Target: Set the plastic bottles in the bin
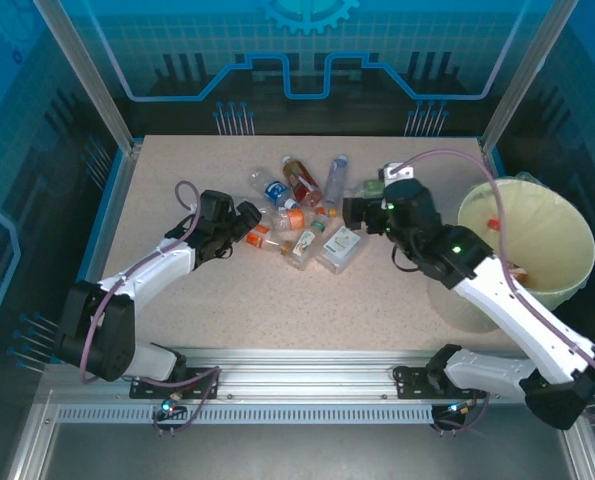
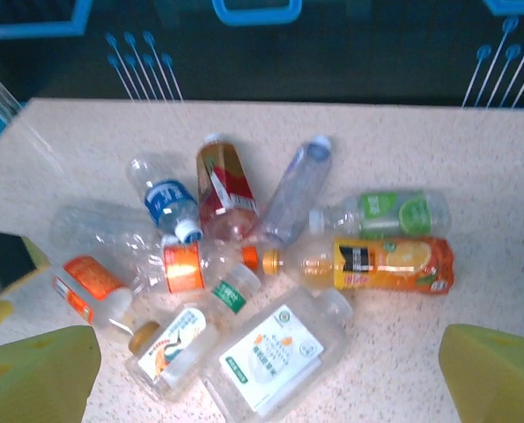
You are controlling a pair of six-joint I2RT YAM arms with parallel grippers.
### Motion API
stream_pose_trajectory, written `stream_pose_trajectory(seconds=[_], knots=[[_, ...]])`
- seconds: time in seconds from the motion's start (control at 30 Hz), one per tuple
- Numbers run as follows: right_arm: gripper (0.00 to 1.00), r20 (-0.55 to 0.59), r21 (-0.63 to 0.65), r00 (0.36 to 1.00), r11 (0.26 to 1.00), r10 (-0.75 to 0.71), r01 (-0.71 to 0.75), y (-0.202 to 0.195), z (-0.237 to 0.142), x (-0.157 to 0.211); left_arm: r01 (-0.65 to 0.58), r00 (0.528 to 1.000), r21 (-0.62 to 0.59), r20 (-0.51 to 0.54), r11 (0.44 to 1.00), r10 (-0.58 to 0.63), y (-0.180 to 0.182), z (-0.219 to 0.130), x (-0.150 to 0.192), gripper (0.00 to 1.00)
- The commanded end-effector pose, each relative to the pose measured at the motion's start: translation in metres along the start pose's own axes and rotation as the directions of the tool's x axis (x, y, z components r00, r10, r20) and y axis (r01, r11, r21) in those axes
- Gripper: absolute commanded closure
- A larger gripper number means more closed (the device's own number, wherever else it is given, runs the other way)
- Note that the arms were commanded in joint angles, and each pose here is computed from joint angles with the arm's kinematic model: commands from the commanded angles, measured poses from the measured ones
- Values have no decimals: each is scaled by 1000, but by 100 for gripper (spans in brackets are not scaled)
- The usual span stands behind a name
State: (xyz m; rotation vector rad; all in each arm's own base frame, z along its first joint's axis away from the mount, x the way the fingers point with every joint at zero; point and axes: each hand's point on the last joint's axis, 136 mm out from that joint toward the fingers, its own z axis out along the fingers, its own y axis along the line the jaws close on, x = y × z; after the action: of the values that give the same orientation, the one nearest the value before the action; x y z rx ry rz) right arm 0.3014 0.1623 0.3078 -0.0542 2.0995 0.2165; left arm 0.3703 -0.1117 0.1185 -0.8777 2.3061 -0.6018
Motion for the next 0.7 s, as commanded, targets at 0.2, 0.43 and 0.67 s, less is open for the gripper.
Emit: stream_pose_trajectory(seconds=[0.2, 0.43, 0.67], knots=[[0, -94, 240, 973, 954, 209, -182, -14, 60, 81, -24, 1000, 4, 6, 1000, 24, 3, -4, -3, 1], [0, -211, 240, 944, 950, 252, -200, 4, 107, 122, -15, 1000, 4, -10, 1000, 15, 3, -1, 0, 1], [0, -321, 269, 911, 947, 260, -175, 12, 135, 164, -31, 999, 27, -31, 999, 31, -1, -3, 3, 1]])
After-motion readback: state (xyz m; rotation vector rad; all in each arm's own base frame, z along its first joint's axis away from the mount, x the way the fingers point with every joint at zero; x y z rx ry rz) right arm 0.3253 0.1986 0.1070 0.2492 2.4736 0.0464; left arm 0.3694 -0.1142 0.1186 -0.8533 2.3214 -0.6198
